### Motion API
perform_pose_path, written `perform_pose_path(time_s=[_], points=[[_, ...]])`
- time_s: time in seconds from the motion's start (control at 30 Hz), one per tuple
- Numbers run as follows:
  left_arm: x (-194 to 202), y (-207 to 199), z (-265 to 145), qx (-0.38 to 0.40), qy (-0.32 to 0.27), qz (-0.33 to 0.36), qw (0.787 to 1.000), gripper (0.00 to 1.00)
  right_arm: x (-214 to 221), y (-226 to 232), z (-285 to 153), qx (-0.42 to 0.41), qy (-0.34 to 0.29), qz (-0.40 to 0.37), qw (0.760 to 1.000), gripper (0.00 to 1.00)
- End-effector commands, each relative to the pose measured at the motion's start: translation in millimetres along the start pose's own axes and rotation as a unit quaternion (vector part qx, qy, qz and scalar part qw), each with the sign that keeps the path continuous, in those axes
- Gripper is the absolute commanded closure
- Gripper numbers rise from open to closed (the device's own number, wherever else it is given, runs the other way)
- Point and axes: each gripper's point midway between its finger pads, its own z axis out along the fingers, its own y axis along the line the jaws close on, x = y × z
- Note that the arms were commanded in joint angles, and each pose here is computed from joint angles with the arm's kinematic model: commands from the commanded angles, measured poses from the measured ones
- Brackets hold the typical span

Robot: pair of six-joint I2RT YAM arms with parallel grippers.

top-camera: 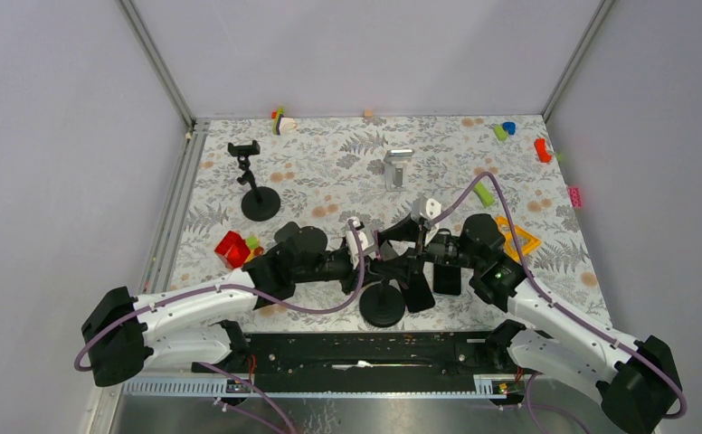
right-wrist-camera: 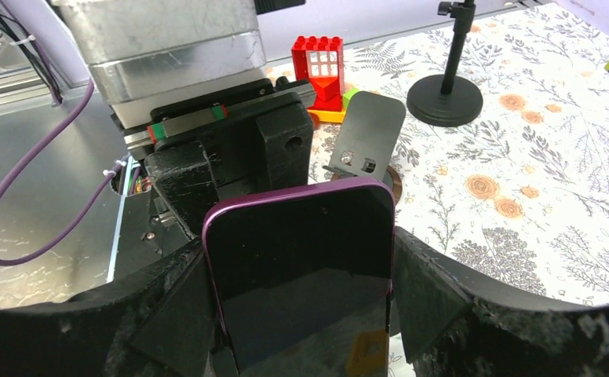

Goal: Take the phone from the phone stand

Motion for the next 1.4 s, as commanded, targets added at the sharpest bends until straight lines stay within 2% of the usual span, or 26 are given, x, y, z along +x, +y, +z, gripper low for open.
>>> perform_pose_path(time_s=[0.0,0.1,0.4,0.5,0.57,0.6,1.07,1.37], points=[[-60.7,-26.3,-6.4,0.075,-0.124,0.049,0.988,1.0,17.3,23.4,0.7,-0.049,0.019,0.015,0.998,1.0],[-57.1,-31.1,-8.5,0.09,-0.132,0.047,0.986,1.0,16.6,29.5,-0.8,-0.065,0.015,0.011,0.998,1.0],[-51.3,-42.4,-3.0,0.138,-0.105,0.044,0.984,0.99,8.6,48.4,-2.4,-0.117,-0.007,0.016,0.993,1.0],[-53.1,-40.8,2.4,0.137,-0.094,0.027,0.986,0.77,8.7,49.9,-3.1,-0.12,-0.009,0.014,0.993,1.0],[-52.8,-44.6,3.9,0.15,-0.088,0.025,0.984,0.57,9.4,49.9,-3.2,-0.119,-0.008,0.015,0.993,1.0],[-53.3,-45.8,4.2,0.154,-0.088,0.025,0.984,0.53,9.2,50.1,-3.2,-0.119,-0.008,0.014,0.993,1.0],[-84.3,-41.3,-12.6,0.12,-0.18,0.031,0.976,0.5,13.5,39.1,-1.0,-0.088,-0.011,0.014,0.996,1.0],[-81.3,-48.2,-17.2,0.137,-0.187,0.025,0.973,0.49,12.9,27.2,-2.0,-0.049,-0.021,0.004,0.999,1.0]])
